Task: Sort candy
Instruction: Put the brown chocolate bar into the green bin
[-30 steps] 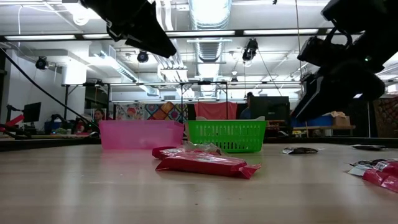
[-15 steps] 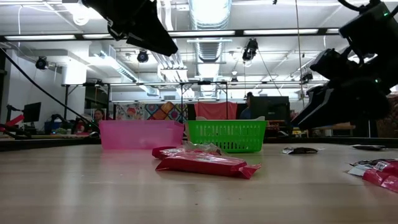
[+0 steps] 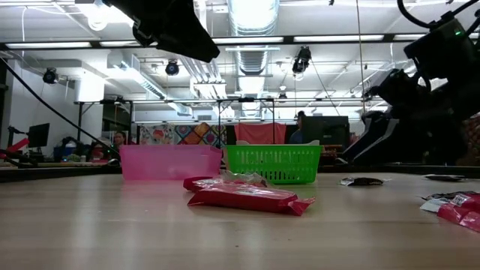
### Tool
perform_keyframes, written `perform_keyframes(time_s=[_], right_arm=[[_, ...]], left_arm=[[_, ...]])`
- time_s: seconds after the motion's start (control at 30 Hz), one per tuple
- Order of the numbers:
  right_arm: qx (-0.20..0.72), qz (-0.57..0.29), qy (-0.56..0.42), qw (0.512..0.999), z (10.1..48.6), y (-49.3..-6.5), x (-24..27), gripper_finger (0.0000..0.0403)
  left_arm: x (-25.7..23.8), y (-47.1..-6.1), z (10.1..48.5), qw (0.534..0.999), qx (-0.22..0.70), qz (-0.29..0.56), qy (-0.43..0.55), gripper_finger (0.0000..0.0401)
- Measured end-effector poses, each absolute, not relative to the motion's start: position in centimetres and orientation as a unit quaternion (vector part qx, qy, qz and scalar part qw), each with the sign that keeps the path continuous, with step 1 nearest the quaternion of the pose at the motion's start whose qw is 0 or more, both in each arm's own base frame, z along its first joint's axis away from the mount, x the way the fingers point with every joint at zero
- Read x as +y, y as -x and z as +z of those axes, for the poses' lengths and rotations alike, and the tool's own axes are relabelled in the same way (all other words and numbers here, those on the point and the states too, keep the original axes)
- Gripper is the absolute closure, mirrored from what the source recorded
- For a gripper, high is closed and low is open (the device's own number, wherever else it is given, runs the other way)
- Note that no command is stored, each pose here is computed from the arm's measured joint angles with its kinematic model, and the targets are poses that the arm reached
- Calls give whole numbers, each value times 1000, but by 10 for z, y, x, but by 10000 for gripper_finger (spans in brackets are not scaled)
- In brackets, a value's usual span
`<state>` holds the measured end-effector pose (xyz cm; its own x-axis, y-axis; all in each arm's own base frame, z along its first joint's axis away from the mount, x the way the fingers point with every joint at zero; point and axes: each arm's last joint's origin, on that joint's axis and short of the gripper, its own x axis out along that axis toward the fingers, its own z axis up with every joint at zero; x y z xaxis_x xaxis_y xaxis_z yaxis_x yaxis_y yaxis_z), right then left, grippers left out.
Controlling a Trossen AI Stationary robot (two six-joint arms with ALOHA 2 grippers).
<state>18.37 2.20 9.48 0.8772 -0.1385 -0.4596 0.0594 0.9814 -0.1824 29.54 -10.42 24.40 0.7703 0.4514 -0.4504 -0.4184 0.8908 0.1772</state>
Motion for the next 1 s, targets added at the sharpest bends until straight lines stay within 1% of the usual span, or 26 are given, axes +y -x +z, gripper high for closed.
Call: perform_keyframes(time_s=[0.27, 0.5, 0.73, 1.0], right_arm=[[253, -27, 96, 962, 78, -186, 24, 192], [269, -12, 92, 959, 67, -188, 19, 220], [275, 11, 42, 960, 61, -190, 4, 273], [298, 42, 18, 953, 52, -191, -4, 366]], left_arm=[[-104, -296, 245, 942, 243, 231, -30, 253], [-105, -297, 246, 944, 234, 230, -23, 253], [-105, -298, 248, 946, 227, 229, -18, 253], [-106, -298, 248, 947, 224, 229, -16, 253]])
